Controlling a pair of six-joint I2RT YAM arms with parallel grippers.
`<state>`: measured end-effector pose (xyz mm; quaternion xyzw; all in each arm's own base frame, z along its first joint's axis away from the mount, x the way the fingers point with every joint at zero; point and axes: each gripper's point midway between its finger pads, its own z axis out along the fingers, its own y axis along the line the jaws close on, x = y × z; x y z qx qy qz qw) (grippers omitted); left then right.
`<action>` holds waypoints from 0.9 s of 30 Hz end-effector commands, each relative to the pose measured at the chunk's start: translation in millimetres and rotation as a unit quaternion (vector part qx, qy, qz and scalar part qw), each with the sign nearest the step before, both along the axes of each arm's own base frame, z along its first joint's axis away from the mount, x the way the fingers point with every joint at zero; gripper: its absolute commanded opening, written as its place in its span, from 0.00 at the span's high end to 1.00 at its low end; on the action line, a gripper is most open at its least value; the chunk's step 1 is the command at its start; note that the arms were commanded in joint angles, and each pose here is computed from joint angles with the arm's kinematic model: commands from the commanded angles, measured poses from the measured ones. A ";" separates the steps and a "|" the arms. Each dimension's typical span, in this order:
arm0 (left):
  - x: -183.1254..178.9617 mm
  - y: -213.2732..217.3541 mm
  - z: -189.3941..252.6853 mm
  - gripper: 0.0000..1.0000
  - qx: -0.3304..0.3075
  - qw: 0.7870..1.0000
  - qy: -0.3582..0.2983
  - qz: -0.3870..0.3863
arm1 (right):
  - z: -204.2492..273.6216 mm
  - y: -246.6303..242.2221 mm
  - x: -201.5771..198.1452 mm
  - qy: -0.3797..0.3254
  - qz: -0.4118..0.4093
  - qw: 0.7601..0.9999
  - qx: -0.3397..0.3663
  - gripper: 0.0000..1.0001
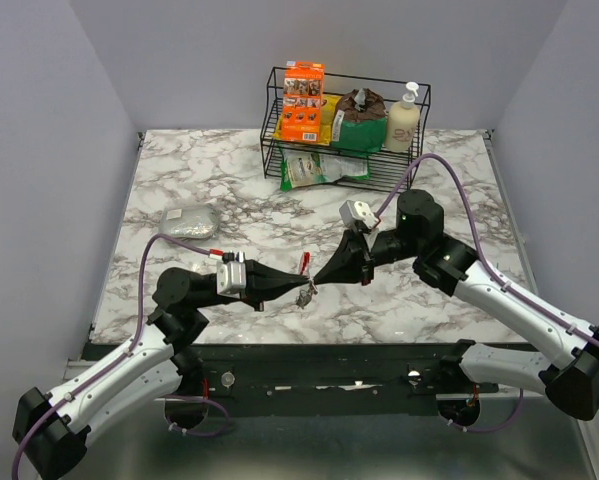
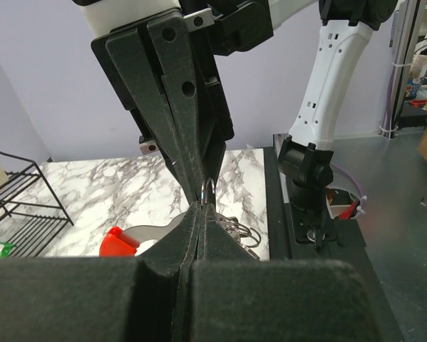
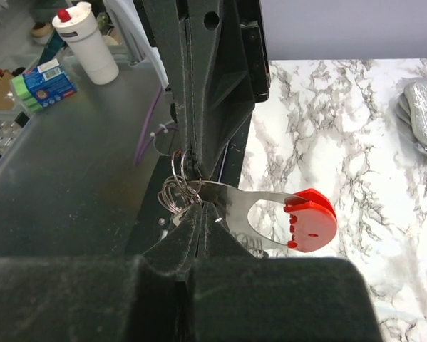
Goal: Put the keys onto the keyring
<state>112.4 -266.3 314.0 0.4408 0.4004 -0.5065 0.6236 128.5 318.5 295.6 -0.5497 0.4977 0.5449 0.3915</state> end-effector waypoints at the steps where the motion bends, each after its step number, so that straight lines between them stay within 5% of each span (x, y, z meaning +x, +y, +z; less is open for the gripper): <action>1: -12.9 2.9 28.6 1.00 -0.024 0.998 -0.047 -0.022 | -11.2 -0.4 1.7 0.009 0.006 1.000 -0.014 0.99; 27: -13.4 1.2 19.2 1.00 -0.016 0.999 -0.036 -0.028 | -11.5 4.4 3.3 0.021 0.019 0.999 -0.018 0.94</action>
